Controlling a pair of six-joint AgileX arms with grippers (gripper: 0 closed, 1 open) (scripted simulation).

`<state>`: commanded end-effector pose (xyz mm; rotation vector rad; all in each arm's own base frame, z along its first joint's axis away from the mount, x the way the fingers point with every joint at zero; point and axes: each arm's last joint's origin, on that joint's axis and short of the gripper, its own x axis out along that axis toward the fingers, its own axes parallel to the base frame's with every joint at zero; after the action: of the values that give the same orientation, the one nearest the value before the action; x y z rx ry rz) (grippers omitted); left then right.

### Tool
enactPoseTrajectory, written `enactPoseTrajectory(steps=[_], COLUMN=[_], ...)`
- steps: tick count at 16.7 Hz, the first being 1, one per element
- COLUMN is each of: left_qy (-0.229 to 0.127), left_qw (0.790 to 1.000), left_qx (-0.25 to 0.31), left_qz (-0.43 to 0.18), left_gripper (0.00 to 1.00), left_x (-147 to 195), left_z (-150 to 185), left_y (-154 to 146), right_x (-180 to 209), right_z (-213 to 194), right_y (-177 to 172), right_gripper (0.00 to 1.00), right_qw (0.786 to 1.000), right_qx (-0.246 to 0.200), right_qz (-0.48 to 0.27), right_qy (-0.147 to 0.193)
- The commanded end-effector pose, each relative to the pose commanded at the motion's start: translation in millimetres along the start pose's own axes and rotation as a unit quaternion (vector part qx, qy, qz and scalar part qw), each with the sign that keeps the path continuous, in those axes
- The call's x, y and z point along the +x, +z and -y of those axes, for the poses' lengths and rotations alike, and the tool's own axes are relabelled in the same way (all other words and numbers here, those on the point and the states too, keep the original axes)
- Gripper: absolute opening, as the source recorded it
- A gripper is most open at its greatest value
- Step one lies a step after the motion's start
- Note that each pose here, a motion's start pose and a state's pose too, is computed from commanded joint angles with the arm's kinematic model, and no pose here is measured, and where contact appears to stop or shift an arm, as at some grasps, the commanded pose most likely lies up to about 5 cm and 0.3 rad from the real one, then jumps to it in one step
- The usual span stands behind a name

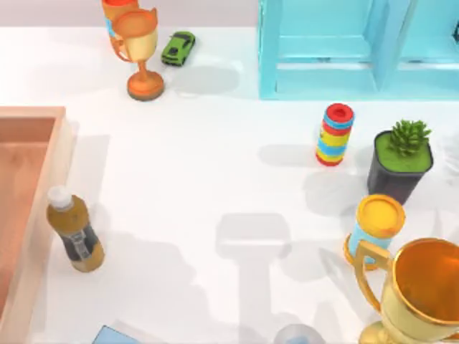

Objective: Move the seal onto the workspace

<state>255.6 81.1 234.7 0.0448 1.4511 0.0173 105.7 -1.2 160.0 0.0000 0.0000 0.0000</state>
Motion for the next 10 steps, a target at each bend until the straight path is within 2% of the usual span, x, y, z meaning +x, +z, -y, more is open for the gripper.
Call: enactPoseTrajectory(steps=[4, 10], left_qy=[-0.018, -0.019], left_qw=[0.998, 0.998], left_qx=[0.002, 0.003], left_qz=[-0.057, -0.059], left_gripper=[1.00, 1.00], left_x=[6, 7], left_z=[-15, -14], left_y=[14, 15], right_x=[0, 0], right_z=[0, 0], right_y=[0, 0], right_gripper=[1.00, 1.00], right_qw=[1.000, 1.000], right_qx=[0.000, 0.000], right_qz=[0.000, 0.000], right_qy=[0.000, 0.000])
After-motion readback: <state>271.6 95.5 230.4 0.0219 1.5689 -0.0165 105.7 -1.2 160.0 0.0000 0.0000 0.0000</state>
